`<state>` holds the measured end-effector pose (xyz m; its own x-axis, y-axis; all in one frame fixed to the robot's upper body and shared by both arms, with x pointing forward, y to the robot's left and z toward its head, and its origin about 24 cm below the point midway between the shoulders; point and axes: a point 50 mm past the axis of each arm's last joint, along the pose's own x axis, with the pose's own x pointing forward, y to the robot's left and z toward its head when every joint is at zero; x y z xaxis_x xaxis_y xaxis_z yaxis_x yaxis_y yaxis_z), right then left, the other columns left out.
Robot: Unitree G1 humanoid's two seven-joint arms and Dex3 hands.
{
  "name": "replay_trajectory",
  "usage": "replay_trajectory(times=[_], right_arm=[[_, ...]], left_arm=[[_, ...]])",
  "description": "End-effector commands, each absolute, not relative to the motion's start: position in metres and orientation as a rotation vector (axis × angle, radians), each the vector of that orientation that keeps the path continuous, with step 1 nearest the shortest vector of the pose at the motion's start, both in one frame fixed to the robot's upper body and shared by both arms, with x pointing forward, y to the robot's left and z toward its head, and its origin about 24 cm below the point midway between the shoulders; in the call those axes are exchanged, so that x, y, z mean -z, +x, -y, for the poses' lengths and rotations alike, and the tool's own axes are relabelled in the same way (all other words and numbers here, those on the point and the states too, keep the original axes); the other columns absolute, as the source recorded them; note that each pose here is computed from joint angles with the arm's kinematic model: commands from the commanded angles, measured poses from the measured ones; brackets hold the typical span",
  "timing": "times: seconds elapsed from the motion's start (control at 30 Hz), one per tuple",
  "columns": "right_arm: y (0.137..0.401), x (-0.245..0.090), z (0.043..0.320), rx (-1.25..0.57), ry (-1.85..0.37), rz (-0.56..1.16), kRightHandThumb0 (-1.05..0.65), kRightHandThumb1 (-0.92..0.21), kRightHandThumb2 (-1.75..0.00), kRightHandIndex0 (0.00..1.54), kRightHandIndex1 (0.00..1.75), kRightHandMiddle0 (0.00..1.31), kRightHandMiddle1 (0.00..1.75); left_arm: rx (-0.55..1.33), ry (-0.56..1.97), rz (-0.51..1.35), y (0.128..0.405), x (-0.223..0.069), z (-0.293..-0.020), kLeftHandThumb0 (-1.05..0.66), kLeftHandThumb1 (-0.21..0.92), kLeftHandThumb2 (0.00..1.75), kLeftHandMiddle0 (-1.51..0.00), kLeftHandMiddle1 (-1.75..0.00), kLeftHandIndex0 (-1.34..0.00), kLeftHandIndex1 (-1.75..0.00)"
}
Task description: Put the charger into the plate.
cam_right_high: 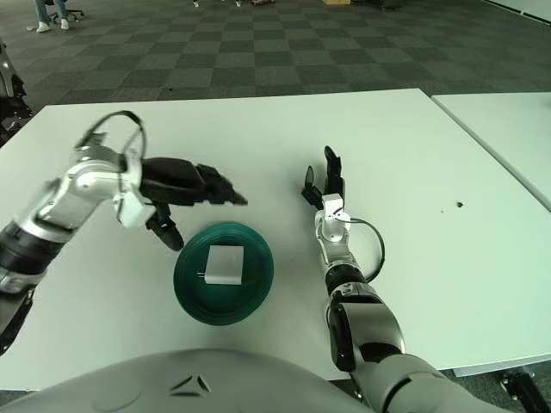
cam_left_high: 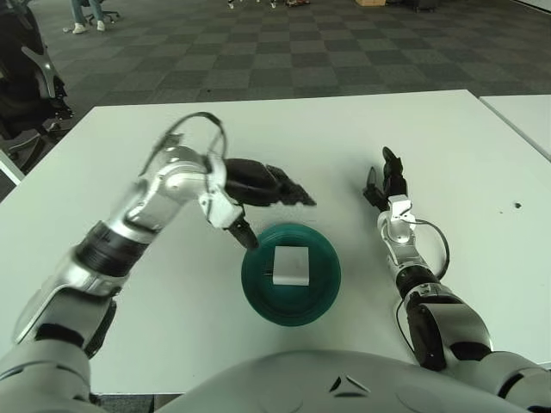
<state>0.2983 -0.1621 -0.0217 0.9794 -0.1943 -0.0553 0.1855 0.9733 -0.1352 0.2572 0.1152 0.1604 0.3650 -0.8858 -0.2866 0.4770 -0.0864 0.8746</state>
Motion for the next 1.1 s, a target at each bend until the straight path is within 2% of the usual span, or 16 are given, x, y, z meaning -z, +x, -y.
replay_trajectory(times=[0.0,0.07,0.13,0.27,0.37,0.57,0.83,1.07], right_arm=[[0.233,0.093,0.150,0.157,-0.140,-0.434,-0.89,-0.92,-0.84,0.00,0.00,0.00,0.30],[0.233,0.093,0.151,0.156,-0.145,-0.431,-0.88,-0.92,-0.85,0.00,0.00,0.00,0.31],[0.231,0.094,0.152,0.148,-0.149,-0.434,-0.88,-0.92,-0.85,0.00,0.00,0.00,0.32],[0.229,0.096,0.153,0.138,-0.159,-0.444,-0.87,-0.92,-0.86,0.00,0.00,0.00,0.35],[0.229,0.097,0.153,0.136,-0.164,-0.450,-0.86,-0.92,-0.87,0.00,0.00,0.00,0.36],[0.228,0.097,0.153,0.136,-0.161,-0.458,-0.85,-0.92,-0.89,0.00,0.00,0.00,0.36],[0.227,0.098,0.153,0.141,-0.154,-0.458,-0.83,-0.92,-0.92,0.01,0.01,0.00,0.34],[0.224,0.098,0.154,0.153,-0.156,-0.449,-0.81,-0.92,-0.92,0.06,0.02,0.00,0.35]], left_arm=[[1.031,0.929,0.337,0.252,-0.141,-0.136,-1.05,0.92,0.58,0.00,0.00,0.00,-0.01],[0.958,0.839,0.298,0.252,-0.125,-0.144,-1.05,0.92,0.59,0.00,0.00,0.00,0.00],[0.768,0.493,0.290,0.255,-0.106,-0.148,-1.05,0.92,0.62,0.00,0.00,0.00,0.00],[0.532,-0.031,0.284,0.255,-0.101,-0.142,-1.05,0.92,0.70,0.00,0.00,0.00,0.00],[0.450,-0.217,0.263,0.253,-0.097,-0.140,-1.05,0.92,0.76,0.00,0.00,0.00,0.00],[0.344,-0.388,0.201,0.249,-0.096,-0.144,-1.05,0.92,0.90,0.00,0.00,0.00,0.00],[0.273,-0.400,0.177,0.245,-0.093,-0.151,-1.05,0.92,1.03,0.00,0.00,-0.02,-0.01],[0.147,-0.385,0.098,0.238,-0.064,-0.173,-1.05,0.92,1.06,0.00,0.00,-0.05,-0.03]])
